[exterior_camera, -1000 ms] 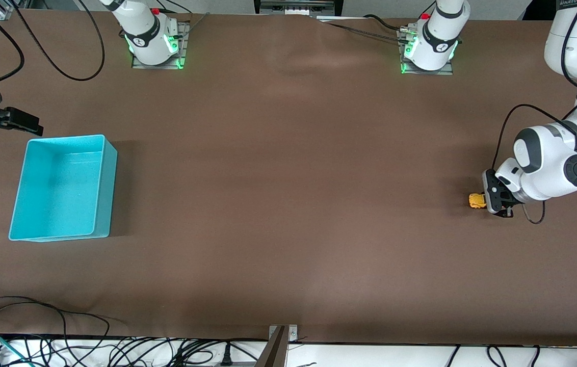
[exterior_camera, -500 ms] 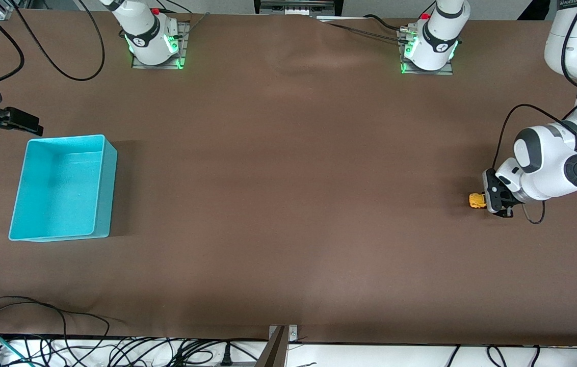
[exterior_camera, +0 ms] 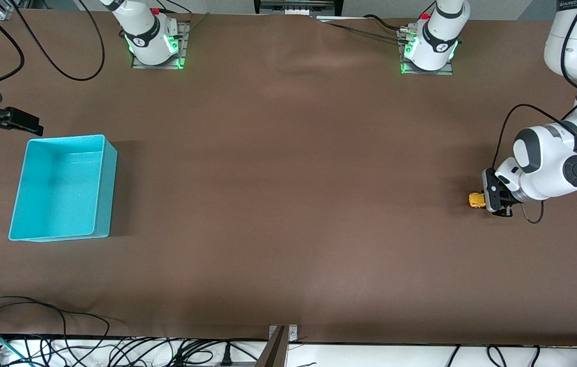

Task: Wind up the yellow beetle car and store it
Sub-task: 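Drag the car backward along the table with the left gripper, then open the left gripper, letting the car roll toward the cyan bin, then raise the left gripper away while the right gripper reaches the car, then grasp the yellow car beside the bin with the right gripper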

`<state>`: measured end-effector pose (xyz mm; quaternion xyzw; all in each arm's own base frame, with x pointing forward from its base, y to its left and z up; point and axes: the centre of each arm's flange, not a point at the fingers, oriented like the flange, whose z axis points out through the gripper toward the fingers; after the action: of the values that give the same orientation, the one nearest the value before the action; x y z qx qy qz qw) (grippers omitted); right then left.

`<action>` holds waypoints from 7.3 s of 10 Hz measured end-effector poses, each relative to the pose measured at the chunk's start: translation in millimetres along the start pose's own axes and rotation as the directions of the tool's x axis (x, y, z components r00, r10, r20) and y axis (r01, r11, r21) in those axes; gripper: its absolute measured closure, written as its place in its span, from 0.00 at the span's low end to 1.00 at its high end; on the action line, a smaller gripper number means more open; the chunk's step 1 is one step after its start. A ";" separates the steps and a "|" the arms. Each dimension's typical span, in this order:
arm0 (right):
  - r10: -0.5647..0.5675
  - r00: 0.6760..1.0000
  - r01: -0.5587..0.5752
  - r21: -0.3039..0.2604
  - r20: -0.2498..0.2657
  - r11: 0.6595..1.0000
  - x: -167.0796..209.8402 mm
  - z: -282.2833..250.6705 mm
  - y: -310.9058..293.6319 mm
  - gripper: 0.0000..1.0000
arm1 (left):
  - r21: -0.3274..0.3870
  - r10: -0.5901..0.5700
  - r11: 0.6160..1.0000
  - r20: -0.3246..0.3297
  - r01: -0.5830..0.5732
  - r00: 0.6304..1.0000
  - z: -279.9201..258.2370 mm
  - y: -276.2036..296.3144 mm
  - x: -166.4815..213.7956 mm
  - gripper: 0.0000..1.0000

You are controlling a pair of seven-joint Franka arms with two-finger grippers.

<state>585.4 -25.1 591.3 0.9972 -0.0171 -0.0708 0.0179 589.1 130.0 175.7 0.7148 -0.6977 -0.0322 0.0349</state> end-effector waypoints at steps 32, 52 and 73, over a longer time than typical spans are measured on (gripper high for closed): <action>0.496 0.868 -0.496 0.008 -0.008 0.869 80.2 103.9 -79.2 0.00 | -0.039 -0.960 0.273 -0.076 0.961 0.270 -441.0 70.7 162.0 0.00; 0.608 0.787 -0.602 0.084 -0.103 0.794 147.6 313.7 -84.8 0.00 | 0.011 -0.979 0.189 -0.074 0.982 0.189 -492.5 105.0 188.2 0.00; 0.800 0.594 -0.799 0.052 -0.081 0.599 151.9 381.1 -75.0 0.00 | 0.008 -0.983 0.180 -0.046 0.984 0.180 -492.4 107.4 182.7 0.00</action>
<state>684.0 31.6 190.0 0.8861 -0.4614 -0.0074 0.0436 533.3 -52.9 676.6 0.9966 -0.0782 -0.0240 0.0038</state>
